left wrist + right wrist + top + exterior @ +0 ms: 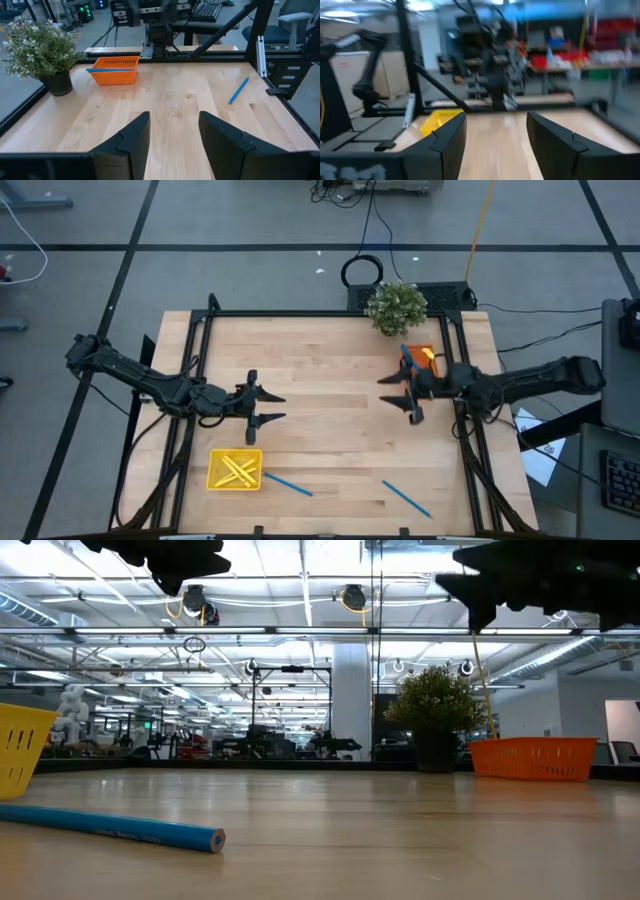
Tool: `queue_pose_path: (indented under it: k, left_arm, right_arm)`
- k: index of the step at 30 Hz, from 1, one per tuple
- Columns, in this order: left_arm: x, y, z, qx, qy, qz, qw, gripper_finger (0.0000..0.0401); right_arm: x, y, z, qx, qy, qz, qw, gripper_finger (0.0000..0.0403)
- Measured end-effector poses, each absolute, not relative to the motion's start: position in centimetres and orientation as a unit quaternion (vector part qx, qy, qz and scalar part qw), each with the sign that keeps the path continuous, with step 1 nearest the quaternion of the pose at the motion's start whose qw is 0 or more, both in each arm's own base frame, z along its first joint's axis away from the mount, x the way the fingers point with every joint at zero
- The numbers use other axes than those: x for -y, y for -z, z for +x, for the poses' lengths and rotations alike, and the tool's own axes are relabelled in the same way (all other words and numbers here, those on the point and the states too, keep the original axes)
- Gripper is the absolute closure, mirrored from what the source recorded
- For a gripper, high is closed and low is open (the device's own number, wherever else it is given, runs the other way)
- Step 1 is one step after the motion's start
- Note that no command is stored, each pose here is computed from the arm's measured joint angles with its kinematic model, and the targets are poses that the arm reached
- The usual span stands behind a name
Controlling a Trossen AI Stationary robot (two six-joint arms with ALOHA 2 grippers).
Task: Sort pens & pencils
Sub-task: Put the left blue pencil into the orange bin
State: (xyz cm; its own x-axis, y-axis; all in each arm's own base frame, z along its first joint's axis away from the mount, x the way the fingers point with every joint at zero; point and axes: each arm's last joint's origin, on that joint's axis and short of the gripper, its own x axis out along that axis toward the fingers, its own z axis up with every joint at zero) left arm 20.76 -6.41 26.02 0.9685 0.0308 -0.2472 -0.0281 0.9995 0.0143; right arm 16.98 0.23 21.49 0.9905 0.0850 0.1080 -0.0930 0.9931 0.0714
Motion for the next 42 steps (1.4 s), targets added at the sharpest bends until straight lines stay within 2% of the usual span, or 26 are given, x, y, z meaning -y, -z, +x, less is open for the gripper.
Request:
queue_pose_path:
  k: [3,7,27,33,38,42]
  left_arm:
    - [6.4,-26.0,20.8,-0.125,-0.015,0.005,0.992,0.0226]
    - [6.4,-26.0,20.8,-0.124,-0.017,0.006,0.992,0.0226]
    - [6.4,-26.0,20.9,-0.12,-0.031,-0.022,0.992,0.0226]
    - [7.4,-24.6,23.1,-0.116,0.013,-0.041,0.992,0.0226]
    - [9.0,-23.1,26.0,-0.188,0.092,-0.04,0.977,0.0226]
    - [11.3,-22.8,28.1,-0.29,0.152,-0.034,0.944,0.0226]
  right_arm:
    - [-1.0,-20.6,16.6,0.1,-0.064,0.004,0.993,0.0204]
    - [-1.3,-20.6,16.1,0.143,-0.074,0.009,0.987,0.0204]
    - [-1.4,-20.4,16.1,0.135,-0.078,0.007,0.988,0.0204]
    - [-1.4,-20.4,16.1,0.135,-0.077,0.007,0.988,0.0204]
    - [-1.4,-20.4,16.1,0.135,-0.077,0.007,0.988,0.0204]
    - [-1.4,-20.4,16.1,0.135,-0.077,0.007,0.988,0.0204]
